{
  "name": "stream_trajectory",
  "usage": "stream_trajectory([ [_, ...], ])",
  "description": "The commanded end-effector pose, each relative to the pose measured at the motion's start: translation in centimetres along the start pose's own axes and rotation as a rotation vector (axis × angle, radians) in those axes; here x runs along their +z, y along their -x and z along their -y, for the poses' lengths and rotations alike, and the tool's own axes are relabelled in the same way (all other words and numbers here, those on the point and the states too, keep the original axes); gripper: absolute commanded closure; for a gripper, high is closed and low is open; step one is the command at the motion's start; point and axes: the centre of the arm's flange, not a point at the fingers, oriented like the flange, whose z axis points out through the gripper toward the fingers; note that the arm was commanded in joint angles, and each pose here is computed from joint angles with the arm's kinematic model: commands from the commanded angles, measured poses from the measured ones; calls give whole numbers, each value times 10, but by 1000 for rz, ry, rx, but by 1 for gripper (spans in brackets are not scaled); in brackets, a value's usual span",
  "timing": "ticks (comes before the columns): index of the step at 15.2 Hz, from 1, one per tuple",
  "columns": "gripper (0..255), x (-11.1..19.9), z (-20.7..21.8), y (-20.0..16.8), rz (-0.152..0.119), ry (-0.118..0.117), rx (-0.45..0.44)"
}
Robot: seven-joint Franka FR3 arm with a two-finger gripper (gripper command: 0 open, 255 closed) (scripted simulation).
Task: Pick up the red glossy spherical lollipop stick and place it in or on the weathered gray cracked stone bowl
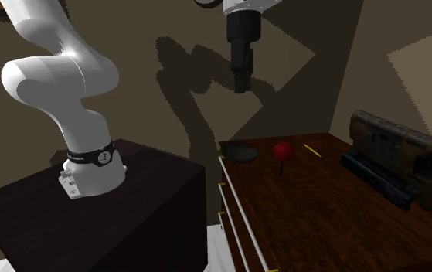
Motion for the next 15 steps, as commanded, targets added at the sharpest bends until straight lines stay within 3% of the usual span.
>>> stream_trajectory([
  [1, 0, 17, 18, -9, 1, 4, -10],
  [15, 0, 114, 161, -86, 12, 36, -80],
])
